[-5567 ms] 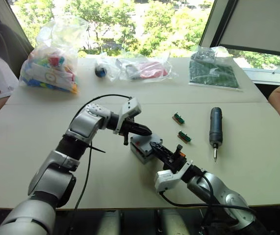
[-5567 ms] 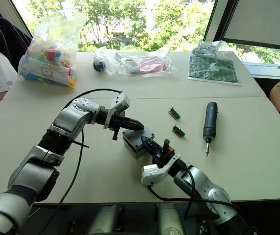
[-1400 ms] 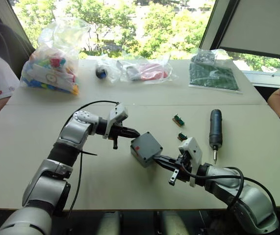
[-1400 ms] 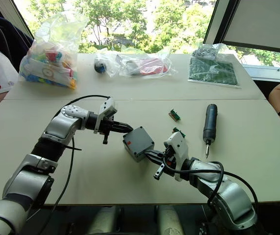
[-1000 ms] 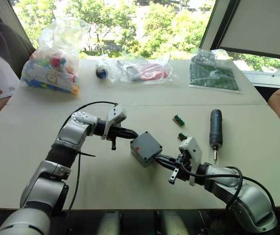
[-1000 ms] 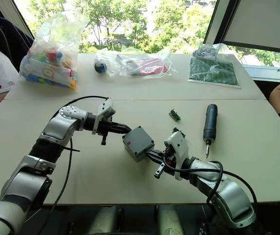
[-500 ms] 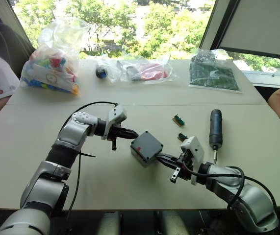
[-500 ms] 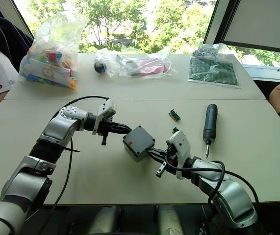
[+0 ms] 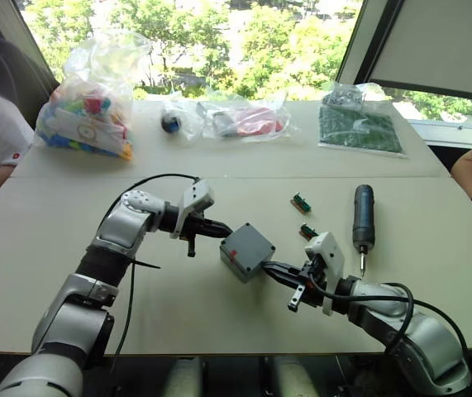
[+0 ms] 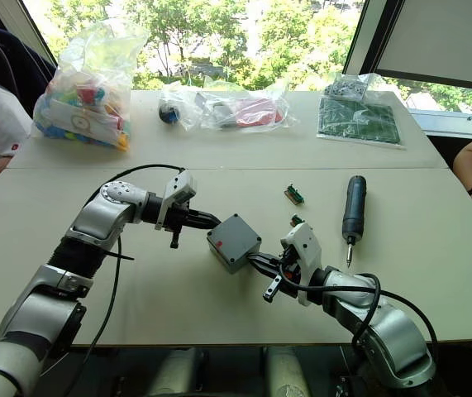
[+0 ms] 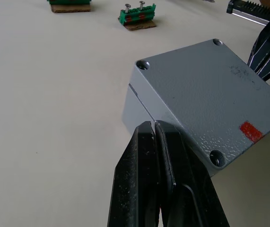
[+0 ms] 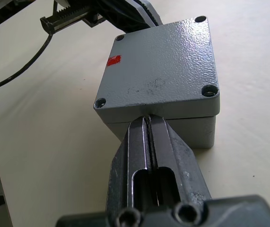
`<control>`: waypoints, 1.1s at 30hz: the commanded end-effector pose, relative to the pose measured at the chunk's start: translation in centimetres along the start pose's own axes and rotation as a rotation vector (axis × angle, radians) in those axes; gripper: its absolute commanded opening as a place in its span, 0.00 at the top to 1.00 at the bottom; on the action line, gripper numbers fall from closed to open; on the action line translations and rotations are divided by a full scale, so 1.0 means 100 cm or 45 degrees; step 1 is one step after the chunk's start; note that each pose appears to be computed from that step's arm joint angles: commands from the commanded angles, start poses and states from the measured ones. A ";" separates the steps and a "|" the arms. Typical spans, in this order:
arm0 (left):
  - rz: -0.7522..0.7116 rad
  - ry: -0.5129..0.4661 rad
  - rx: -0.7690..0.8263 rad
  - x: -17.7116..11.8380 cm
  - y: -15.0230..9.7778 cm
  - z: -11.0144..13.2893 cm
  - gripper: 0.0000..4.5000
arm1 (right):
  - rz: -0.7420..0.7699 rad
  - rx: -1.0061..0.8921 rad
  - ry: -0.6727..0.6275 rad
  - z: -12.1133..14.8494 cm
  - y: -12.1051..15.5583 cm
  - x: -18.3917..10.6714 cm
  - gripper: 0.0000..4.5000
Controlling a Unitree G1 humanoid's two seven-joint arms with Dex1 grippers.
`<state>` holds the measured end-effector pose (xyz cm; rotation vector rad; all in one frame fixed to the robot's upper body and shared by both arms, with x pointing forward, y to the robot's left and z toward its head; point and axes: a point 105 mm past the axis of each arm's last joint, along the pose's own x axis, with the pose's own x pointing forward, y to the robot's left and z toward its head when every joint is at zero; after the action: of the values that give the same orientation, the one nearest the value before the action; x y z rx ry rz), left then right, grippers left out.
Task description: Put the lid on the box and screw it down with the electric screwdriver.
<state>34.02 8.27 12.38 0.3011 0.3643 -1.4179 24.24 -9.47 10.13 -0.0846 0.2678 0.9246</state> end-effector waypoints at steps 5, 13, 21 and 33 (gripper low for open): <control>-0.007 -0.015 0.022 0.004 0.000 0.004 0.99 | 0.025 -0.062 -0.078 0.017 0.005 0.005 1.00; -0.003 -0.025 0.017 0.004 0.001 0.006 0.99 | 0.039 -0.065 -0.053 0.013 0.007 0.004 1.00; 0.037 -0.030 0.016 -0.002 0.008 0.007 0.99 | 0.009 -0.094 0.004 0.003 0.002 -0.005 1.00; 0.121 -0.032 -0.037 0.002 0.017 -0.011 0.99 | -0.023 -0.065 0.068 -0.012 -0.005 -0.003 1.00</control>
<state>35.81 9.20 10.81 0.2299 0.3762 -1.3098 23.96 -10.56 8.56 -0.1308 0.3222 0.8964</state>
